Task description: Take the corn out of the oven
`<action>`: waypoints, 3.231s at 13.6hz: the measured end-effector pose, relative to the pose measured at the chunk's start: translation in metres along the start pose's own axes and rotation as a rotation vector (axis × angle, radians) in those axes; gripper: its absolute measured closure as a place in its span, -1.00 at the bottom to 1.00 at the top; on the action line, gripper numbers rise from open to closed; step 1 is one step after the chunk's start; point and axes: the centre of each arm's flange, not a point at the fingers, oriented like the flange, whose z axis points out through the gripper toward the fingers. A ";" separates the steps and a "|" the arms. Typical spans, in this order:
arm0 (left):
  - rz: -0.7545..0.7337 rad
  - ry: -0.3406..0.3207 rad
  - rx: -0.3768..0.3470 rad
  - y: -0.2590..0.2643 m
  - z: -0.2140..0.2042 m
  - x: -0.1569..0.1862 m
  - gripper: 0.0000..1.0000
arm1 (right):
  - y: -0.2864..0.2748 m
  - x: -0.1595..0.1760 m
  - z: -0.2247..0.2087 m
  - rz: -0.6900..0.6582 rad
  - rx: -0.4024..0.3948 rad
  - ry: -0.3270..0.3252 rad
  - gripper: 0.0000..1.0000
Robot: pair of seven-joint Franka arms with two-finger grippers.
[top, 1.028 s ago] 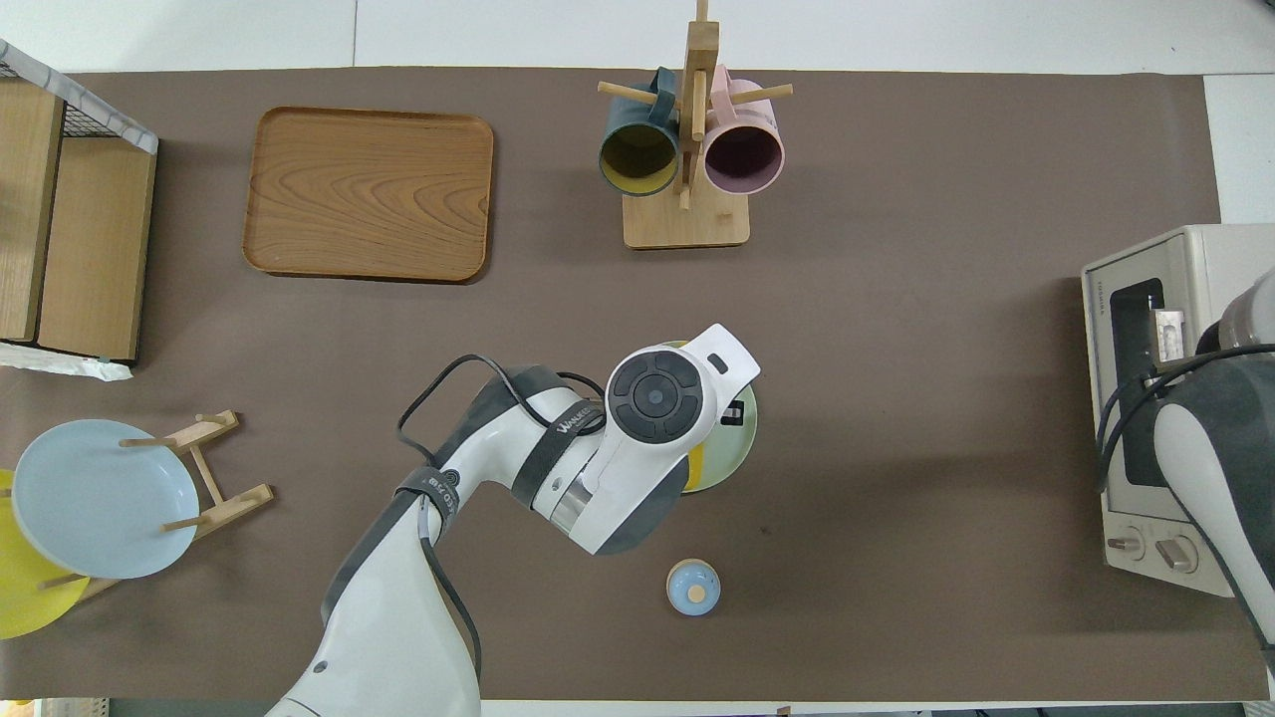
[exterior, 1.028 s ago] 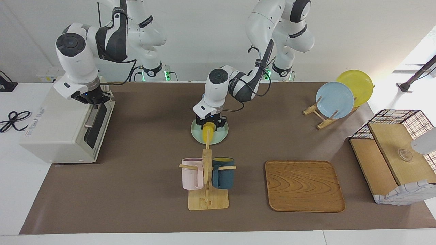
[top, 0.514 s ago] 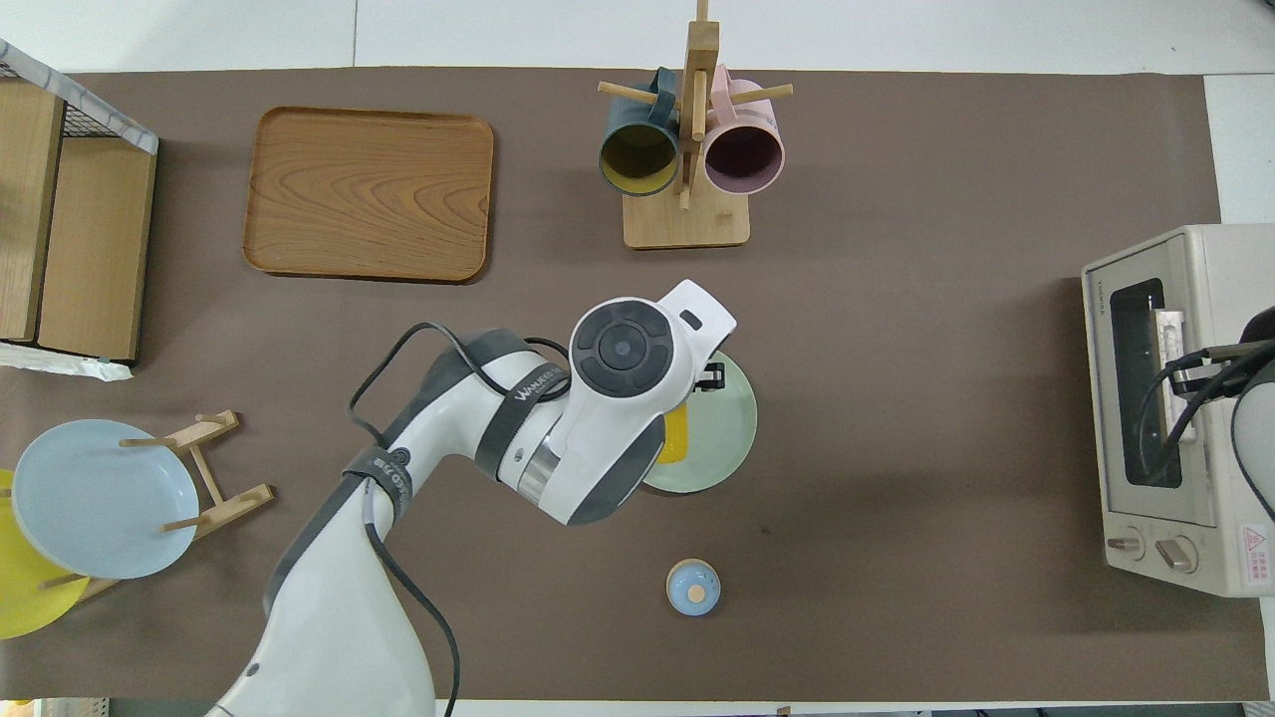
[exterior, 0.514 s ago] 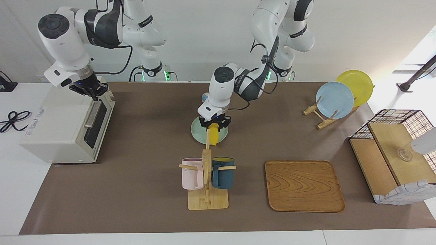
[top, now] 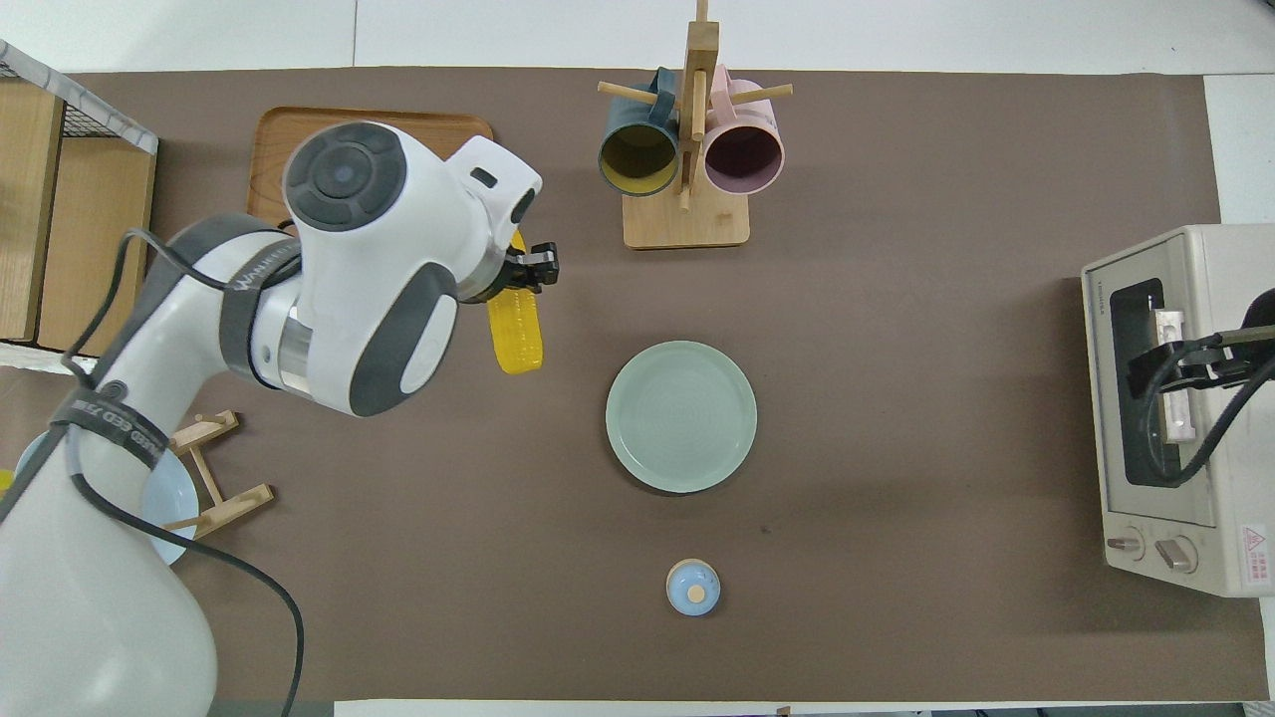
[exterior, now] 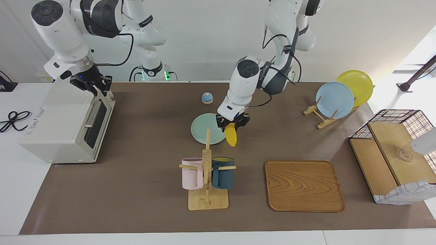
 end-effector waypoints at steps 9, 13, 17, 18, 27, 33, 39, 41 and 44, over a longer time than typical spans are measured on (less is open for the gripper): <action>0.036 -0.001 0.044 -0.143 0.040 0.100 -0.11 | -0.013 0.028 -0.017 0.027 0.012 -0.016 -1.00; 0.008 0.026 0.049 -0.158 0.084 0.145 -0.11 | -0.017 0.033 -0.018 0.047 0.011 -0.022 -1.00; 0.007 0.053 0.042 -0.160 0.109 0.160 -0.11 | -0.011 0.032 -0.018 0.070 0.012 -0.026 -1.00; 0.011 0.059 0.039 -0.157 0.114 0.166 -0.11 | -0.009 0.032 -0.018 0.073 0.012 -0.027 -1.00; 0.052 0.070 0.038 -0.152 0.121 0.175 -0.96 | -0.016 0.033 -0.021 0.062 0.022 -0.017 -1.00; 0.036 0.082 0.035 -0.163 0.052 0.165 -1.00 | -0.021 0.035 -0.024 0.057 0.071 0.006 -1.00; -0.014 -0.012 0.042 -0.204 -0.082 0.111 -1.00 | -0.021 0.036 -0.025 0.058 0.070 0.015 -1.00; -0.020 -0.048 0.058 -0.214 -0.123 0.087 -1.00 | -0.021 0.036 -0.025 0.057 0.070 0.015 -1.00; -0.015 -0.085 0.073 -0.218 -0.166 0.054 -1.00 | -0.021 0.036 -0.025 0.057 0.070 0.016 -1.00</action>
